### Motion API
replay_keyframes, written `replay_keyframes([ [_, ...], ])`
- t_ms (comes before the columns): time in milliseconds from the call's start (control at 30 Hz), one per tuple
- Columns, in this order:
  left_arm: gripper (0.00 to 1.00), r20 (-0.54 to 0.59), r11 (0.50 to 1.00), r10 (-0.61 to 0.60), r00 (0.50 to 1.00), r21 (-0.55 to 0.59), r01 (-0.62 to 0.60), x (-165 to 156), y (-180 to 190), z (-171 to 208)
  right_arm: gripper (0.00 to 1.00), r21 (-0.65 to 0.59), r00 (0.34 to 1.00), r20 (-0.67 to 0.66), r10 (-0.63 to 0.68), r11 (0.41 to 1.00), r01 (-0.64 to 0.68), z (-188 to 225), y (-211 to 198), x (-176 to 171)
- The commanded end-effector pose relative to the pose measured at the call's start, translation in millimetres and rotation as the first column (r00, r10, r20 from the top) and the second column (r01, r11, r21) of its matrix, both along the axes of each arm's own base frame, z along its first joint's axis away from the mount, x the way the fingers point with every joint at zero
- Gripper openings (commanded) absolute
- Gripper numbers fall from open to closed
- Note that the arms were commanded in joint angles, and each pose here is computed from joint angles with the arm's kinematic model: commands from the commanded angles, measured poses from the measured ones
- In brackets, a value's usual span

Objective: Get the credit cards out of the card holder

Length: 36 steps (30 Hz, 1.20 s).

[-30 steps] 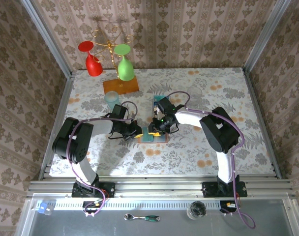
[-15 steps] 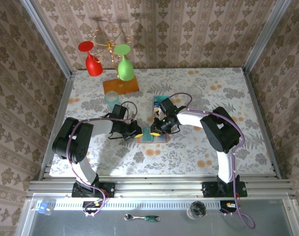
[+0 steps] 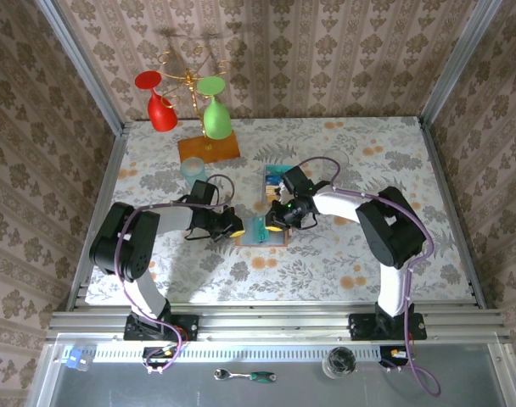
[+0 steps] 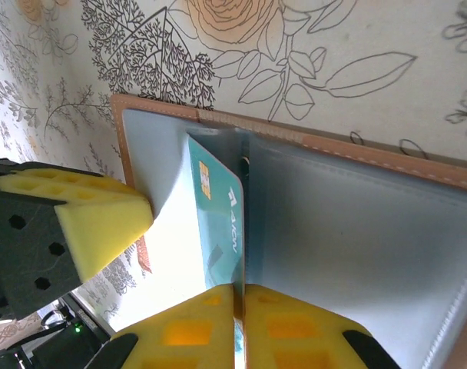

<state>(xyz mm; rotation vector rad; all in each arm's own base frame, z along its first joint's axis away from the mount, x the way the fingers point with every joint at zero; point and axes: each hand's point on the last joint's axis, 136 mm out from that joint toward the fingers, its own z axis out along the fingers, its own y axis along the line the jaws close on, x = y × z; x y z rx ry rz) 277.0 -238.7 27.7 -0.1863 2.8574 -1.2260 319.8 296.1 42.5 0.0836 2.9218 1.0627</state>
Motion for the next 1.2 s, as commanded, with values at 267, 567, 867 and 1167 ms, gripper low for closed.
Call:
replay_keyframes([
  [267, 0.00, -0.031, 0.999, -0.005, 1.000, 0.041, 0.007, -7, 8, -9, 0.03, -0.060, 0.999, 0.042, 0.023, 0.998, -0.021, 19, -20, -6],
  [567, 0.00, 0.023, 1.000, -0.009, 1.000, 0.013, 0.009, 4, 3, 12, 0.00, -0.105, 0.978, 0.154, 0.140, 0.987, -0.125, 46, -24, 7],
  [867, 0.03, 0.055, 1.000, -0.007, 0.998, -0.001, 0.007, 9, 3, 23, 0.00, -0.354, 0.777, 0.260, 0.574, 0.805, -0.476, 53, -41, 14],
  [1167, 0.08, 0.067, 1.000, -0.008, 0.998, -0.004, 0.008, 12, 4, 32, 0.00, -0.629, 0.362, 0.214, 0.907, 0.411, -0.660, 68, -63, 40],
])
